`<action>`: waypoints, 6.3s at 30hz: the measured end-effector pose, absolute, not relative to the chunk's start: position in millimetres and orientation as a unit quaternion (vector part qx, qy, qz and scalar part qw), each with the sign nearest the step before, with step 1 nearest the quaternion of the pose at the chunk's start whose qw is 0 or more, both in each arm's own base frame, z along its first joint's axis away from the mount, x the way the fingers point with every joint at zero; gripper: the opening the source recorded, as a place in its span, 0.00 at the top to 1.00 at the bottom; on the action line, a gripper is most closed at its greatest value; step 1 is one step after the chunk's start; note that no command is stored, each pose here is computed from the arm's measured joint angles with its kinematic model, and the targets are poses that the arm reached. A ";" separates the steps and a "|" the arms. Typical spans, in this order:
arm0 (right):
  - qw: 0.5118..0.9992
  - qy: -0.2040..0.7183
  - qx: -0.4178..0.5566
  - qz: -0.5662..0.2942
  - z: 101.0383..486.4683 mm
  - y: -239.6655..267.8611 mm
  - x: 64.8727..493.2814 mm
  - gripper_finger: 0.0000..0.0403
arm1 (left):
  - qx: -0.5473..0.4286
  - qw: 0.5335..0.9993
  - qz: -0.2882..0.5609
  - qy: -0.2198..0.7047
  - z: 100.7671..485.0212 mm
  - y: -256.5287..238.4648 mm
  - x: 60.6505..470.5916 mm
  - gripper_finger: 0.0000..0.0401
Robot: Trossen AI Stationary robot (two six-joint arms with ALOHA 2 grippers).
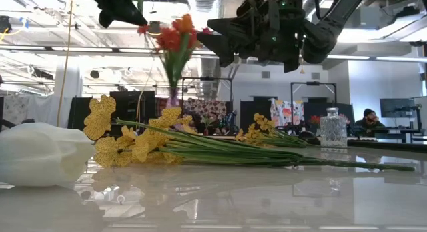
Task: Sort flowers into vase by color
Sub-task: Put the orange tulip into the pink vase
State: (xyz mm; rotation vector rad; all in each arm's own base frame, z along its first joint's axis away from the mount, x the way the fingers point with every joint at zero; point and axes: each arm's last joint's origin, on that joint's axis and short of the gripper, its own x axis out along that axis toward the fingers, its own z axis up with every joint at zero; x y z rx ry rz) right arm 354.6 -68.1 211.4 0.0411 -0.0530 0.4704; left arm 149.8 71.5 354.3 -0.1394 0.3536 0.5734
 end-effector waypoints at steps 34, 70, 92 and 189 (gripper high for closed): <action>0.995 0.091 -0.025 -0.019 155.0 -159.7 391.7 0.35 | -0.029 0.954 0.275 0.119 361.9 74.6 171.5 1.00; 0.990 0.089 -0.093 -0.053 171.6 -164.5 407.3 0.35 | -0.034 0.947 0.293 0.129 331.9 87.3 187.4 1.00; 0.990 0.094 -0.100 -0.033 170.3 -161.2 408.0 0.35 | -0.078 0.946 0.289 0.126 329.6 92.0 184.3 1.00; 0.989 0.116 -0.093 0.022 164.9 -131.8 416.6 0.57 | -0.138 0.949 0.237 0.154 339.4 101.3 180.8 1.00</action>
